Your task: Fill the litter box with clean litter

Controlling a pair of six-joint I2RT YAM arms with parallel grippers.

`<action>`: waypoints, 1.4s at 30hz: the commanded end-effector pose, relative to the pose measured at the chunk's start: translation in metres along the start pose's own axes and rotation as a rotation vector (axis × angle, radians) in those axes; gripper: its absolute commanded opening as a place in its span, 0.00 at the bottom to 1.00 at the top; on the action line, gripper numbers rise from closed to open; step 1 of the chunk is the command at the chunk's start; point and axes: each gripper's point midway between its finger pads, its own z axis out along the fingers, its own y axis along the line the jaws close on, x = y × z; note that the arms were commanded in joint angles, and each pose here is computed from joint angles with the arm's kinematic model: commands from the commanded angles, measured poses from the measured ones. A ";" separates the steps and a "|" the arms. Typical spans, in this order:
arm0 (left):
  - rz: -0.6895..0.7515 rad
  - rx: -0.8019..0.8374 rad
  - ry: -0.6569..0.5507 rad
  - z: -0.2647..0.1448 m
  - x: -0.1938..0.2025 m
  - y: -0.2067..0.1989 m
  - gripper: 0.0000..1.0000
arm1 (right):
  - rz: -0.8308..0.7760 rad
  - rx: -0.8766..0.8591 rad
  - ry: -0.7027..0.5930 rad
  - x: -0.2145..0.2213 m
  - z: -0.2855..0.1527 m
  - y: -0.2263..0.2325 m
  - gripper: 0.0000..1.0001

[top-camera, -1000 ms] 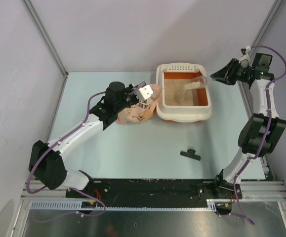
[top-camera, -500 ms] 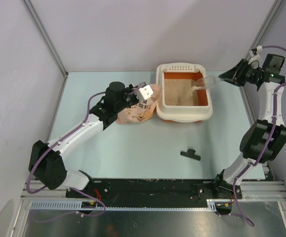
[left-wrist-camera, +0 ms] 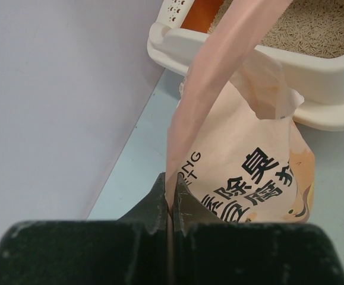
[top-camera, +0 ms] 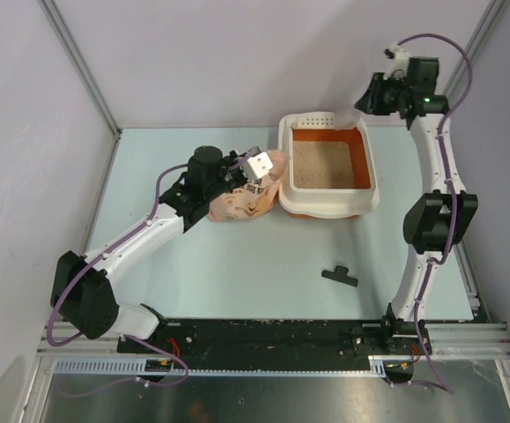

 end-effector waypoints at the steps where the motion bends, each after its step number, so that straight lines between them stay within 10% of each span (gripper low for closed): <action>1: 0.030 -0.107 -0.199 -0.023 -0.057 0.034 0.00 | -0.184 0.126 -0.088 -0.037 -0.013 0.017 0.00; 13: 0.003 -0.069 -0.207 -0.018 -0.048 0.025 0.00 | -0.125 0.289 -0.165 -0.023 -0.143 0.005 0.00; 27: -0.009 -0.041 -0.228 -0.020 -0.051 0.019 0.00 | 0.212 0.182 0.407 0.177 -0.227 -0.042 0.00; 36: -0.006 -0.036 -0.216 -0.025 -0.053 0.013 0.00 | 0.587 -0.176 0.404 0.242 -0.195 0.009 0.02; 42: 0.005 -0.044 -0.194 -0.026 -0.050 0.014 0.00 | 0.527 -0.173 0.488 0.275 -0.159 0.005 0.13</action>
